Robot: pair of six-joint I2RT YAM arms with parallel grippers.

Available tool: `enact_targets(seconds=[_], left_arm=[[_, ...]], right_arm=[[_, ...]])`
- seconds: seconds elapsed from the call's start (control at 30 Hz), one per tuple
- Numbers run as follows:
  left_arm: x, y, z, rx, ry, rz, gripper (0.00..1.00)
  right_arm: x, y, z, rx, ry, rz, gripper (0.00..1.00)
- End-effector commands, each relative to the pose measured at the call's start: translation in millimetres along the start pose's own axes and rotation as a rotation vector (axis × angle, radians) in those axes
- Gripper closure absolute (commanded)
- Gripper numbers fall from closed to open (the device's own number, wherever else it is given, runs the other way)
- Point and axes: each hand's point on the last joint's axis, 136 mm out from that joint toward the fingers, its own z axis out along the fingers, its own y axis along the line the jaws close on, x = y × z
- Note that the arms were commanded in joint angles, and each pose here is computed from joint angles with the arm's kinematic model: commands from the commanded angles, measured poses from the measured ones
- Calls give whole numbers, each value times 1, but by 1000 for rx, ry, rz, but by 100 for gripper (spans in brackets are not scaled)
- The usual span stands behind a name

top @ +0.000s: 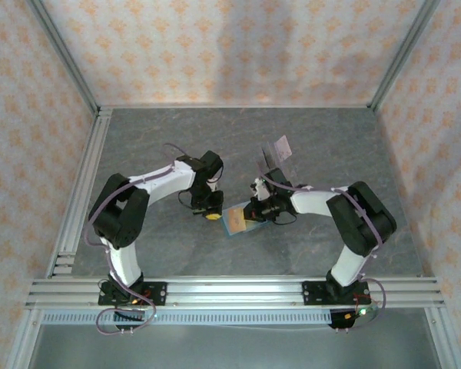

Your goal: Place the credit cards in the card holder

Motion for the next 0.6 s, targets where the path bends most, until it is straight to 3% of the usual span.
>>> enact_targets(seconds=[0.0,0.47,0.57], left_arm=[[-1,-1,4,-11,25,1,92],[-4,3,23,-42,65,12,93],[-3,5,26,-45,72,13,93]], right_arm=[[28,-30,5,107,36,97,100],[20,-30,-4,145,-221,217,100],[18,-28,-5,149,-225,202,100]])
